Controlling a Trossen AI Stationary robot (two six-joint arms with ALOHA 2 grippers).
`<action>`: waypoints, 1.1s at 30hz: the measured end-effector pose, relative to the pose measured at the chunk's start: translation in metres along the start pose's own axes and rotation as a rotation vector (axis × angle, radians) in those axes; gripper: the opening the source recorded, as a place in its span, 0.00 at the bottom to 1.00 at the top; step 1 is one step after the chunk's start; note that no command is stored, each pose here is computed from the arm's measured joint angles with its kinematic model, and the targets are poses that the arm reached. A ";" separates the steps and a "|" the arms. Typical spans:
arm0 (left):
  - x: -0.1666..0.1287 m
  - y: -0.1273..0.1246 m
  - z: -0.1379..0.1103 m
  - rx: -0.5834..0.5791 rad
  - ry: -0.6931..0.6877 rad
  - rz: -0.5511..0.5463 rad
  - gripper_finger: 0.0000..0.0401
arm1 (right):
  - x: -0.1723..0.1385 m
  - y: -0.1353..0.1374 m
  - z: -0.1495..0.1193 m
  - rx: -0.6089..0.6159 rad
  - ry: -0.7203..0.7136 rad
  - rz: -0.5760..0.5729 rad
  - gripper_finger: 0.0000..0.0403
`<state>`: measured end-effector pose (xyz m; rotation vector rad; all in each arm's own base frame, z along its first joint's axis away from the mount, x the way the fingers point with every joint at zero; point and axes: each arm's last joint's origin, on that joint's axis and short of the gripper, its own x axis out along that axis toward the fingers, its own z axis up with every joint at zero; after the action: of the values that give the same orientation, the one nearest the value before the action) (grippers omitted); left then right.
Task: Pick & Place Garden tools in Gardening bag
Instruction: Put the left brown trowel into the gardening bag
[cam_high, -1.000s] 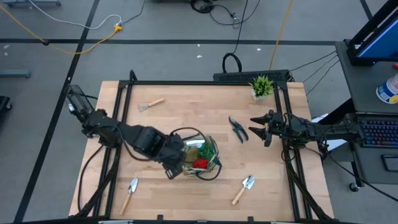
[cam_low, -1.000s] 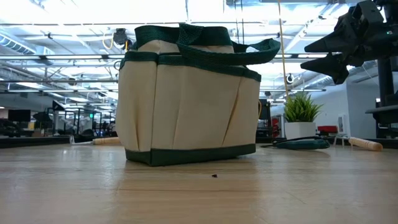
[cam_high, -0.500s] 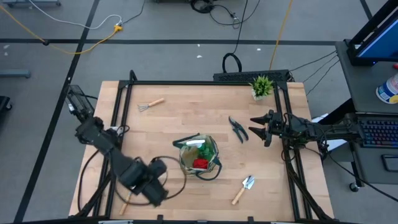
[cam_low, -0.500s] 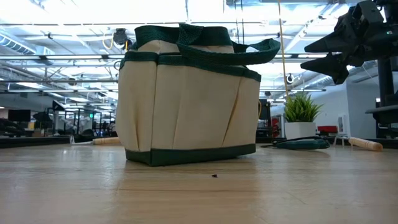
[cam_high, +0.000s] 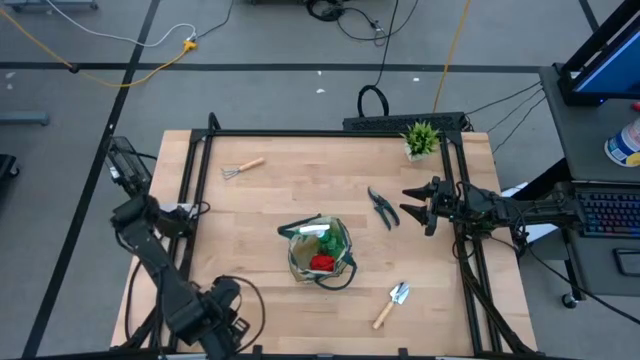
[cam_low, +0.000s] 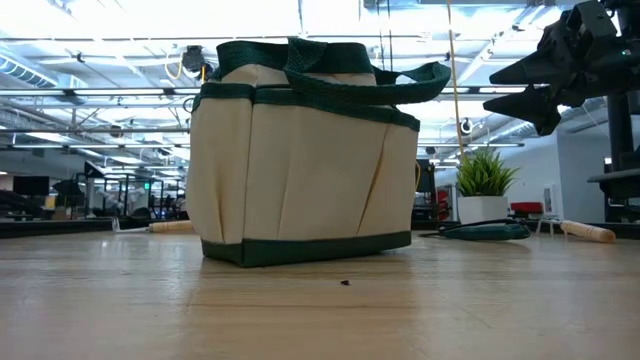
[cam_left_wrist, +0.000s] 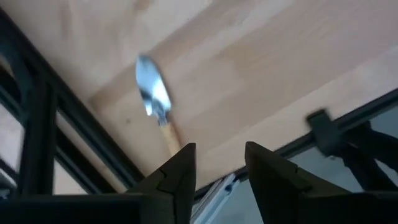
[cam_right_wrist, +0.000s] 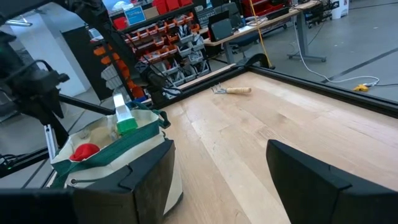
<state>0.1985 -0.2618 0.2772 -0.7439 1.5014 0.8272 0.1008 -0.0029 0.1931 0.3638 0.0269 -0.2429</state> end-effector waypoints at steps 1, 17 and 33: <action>0.005 0.000 -0.003 -0.007 0.008 0.001 0.36 | 0.000 0.000 0.000 0.000 0.000 0.000 0.62; 0.081 0.010 -0.021 -0.127 0.140 0.055 0.36 | 0.000 0.000 0.000 0.000 0.000 0.000 0.62; 0.104 0.023 -0.043 -0.220 0.153 0.040 0.36 | 0.000 0.000 0.001 0.005 -0.008 0.003 0.62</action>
<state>0.1468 -0.2847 0.1776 -0.9605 1.5812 0.9950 0.1009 -0.0029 0.1940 0.3679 0.0180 -0.2417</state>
